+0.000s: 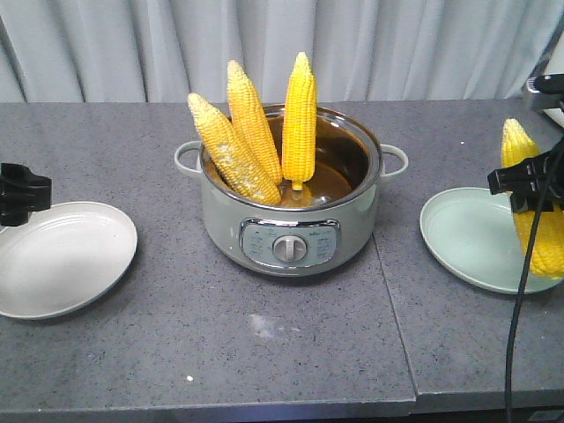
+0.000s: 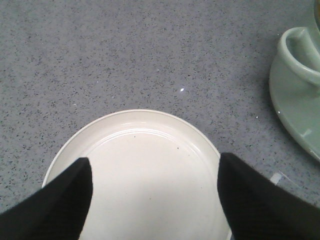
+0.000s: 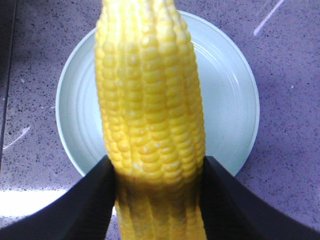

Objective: Distribute corn equally

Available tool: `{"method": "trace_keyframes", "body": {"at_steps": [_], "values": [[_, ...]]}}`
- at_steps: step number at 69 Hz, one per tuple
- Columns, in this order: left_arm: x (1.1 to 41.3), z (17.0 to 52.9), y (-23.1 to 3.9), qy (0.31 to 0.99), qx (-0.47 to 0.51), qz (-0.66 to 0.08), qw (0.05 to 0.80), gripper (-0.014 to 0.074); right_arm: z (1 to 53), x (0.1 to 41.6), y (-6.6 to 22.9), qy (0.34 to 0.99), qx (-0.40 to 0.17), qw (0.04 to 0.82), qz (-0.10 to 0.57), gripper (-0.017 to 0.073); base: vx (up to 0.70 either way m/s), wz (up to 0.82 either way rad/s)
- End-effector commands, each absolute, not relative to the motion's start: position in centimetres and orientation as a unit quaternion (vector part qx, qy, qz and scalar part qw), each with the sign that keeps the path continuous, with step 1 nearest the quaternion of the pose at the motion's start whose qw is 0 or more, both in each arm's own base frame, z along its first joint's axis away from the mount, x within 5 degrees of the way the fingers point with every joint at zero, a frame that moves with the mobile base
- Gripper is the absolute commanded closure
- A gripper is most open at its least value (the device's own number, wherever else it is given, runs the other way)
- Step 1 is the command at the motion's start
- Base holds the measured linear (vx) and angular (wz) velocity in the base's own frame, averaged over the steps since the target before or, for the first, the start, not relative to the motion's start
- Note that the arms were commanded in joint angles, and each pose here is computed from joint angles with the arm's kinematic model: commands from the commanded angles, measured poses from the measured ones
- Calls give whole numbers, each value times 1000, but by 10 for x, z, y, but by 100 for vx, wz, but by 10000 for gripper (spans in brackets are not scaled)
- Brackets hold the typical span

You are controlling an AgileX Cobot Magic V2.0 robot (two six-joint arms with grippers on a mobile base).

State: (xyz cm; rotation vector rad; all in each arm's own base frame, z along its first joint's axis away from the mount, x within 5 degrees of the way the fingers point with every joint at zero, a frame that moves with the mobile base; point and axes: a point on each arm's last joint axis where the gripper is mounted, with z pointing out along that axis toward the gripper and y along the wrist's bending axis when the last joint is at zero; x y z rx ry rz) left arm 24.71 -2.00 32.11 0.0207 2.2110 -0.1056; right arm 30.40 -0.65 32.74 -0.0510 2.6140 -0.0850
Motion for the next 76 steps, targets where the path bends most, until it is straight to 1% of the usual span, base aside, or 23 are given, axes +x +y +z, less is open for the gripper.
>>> {"method": "trace_keyframes", "body": {"at_steps": [1, 27, 76], "values": [[249, 340, -21, 869, 2, -52, 493, 84, 352, 301, -9, 944, -15, 327, -36, 298, 0, 0], [249, 340, -21, 869, 2, -52, 493, 84, 351, 298, -9, 950, -24, 310, -39, 298, 0, 0], [249, 340, -21, 869, 2, -52, 493, 84, 351, 298, -9, 950, -24, 310, -39, 298, 0, 0]]}}
